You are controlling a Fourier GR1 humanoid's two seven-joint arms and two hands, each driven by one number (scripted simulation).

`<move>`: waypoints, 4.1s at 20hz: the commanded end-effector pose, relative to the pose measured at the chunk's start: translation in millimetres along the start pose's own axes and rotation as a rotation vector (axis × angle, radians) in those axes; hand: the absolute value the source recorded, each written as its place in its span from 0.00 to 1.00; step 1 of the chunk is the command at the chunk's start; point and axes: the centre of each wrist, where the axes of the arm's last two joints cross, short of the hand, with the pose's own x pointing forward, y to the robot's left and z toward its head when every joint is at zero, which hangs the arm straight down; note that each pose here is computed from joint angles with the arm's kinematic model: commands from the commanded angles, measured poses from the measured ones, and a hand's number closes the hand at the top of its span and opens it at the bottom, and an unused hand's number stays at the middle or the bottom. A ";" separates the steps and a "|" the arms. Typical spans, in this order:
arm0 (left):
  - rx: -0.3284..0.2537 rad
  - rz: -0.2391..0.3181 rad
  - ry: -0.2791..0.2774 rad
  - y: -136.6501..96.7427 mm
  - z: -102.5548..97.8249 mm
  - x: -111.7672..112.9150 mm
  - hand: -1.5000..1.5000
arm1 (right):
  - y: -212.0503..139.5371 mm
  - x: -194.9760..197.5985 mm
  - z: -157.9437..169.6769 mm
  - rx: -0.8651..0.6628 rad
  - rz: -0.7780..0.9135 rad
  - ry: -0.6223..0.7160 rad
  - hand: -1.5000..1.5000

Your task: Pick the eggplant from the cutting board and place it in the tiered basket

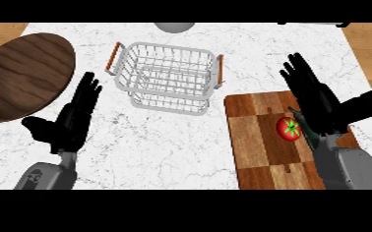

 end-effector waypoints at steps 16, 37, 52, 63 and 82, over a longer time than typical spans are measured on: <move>0.103 -0.188 0.260 -21.4 50.9 -64.6 0.50 | -179.1 76.6 42.7 -0.739 0.346 0.001 0.00; 0.098 -0.192 0.260 -21.7 50.7 -54.3 0.50 | -29.9 131.3 1.9 -0.262 1.109 0.754 0.00; 0.120 -0.183 0.248 -13.3 52.2 -58.7 0.50 | -21.0 67.0 -21.7 -0.180 1.336 1.011 0.00; 0.101 -0.202 0.253 -24.0 53.5 -64.1 0.50 | 9.7 42.0 -41.3 -0.106 1.303 1.055 0.00; 0.113 -0.201 0.250 -16.8 48.7 -67.5 0.50 | -20.1 24.9 -56.4 -0.042 1.301 1.251 0.00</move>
